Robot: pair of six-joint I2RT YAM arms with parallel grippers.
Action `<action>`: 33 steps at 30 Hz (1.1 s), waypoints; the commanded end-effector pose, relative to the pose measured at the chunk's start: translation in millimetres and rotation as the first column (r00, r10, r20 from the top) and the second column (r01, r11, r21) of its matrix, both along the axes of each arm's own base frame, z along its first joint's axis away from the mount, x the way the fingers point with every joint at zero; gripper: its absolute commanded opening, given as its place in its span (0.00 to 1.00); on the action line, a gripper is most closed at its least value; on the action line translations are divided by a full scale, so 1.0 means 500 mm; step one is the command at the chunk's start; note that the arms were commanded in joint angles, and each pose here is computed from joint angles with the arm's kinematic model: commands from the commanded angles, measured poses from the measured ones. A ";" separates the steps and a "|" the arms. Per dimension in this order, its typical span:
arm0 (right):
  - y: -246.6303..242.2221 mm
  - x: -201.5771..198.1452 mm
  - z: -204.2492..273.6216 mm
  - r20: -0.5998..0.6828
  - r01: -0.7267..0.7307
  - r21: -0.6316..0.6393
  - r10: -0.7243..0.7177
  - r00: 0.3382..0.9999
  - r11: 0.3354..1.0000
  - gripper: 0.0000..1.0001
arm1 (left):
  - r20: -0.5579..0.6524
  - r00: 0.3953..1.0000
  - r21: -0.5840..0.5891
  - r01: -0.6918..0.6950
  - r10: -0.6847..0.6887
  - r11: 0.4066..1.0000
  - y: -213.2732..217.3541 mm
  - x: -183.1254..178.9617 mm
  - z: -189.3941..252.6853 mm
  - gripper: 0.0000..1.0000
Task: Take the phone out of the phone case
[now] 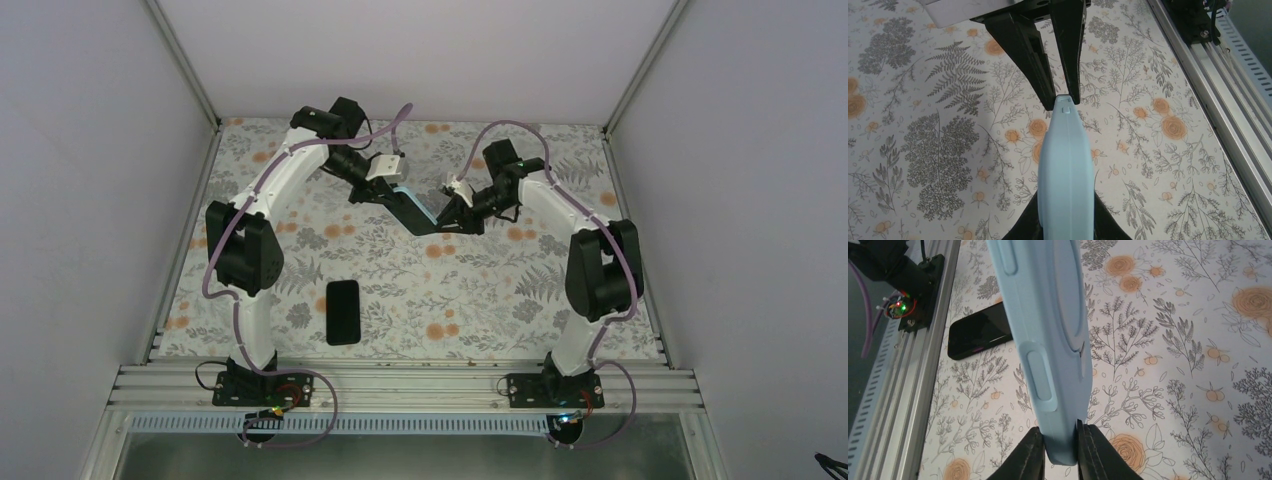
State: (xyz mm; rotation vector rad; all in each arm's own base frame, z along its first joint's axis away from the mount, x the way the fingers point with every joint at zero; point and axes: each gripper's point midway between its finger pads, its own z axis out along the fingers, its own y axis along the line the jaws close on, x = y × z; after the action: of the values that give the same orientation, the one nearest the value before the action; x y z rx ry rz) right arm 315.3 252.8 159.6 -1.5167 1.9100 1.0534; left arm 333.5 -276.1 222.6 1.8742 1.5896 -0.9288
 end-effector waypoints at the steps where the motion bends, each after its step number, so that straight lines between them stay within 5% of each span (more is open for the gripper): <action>1: 0.012 -0.004 0.010 -0.015 -0.029 0.031 0.030 0.999 0.999 0.16 | 0.037 0.999 -0.081 0.032 -0.029 0.996 -0.009 -0.029 0.063 0.02; 13: 0.009 -0.002 0.039 -0.046 -0.048 0.069 0.052 0.998 0.996 0.12 | 0.040 0.998 -0.053 0.040 -0.038 0.998 -0.005 -0.038 0.047 0.02; 18: 0.012 -0.009 0.044 -0.081 -0.077 0.082 0.084 0.993 0.994 0.18 | 0.039 0.998 -0.034 0.041 -0.040 0.999 -0.006 -0.039 0.039 0.02; 33: 0.004 -0.027 0.074 -0.105 -0.129 0.138 0.144 0.984 0.982 0.06 | 0.057 0.996 0.006 0.073 -0.074 0.997 -0.012 -0.050 0.017 0.02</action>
State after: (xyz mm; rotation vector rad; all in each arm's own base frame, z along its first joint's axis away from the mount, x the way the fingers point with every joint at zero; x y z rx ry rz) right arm 304.7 247.8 164.8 -1.6215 1.9009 1.2303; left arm 321.7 -278.6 225.3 1.8994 1.5749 -0.9179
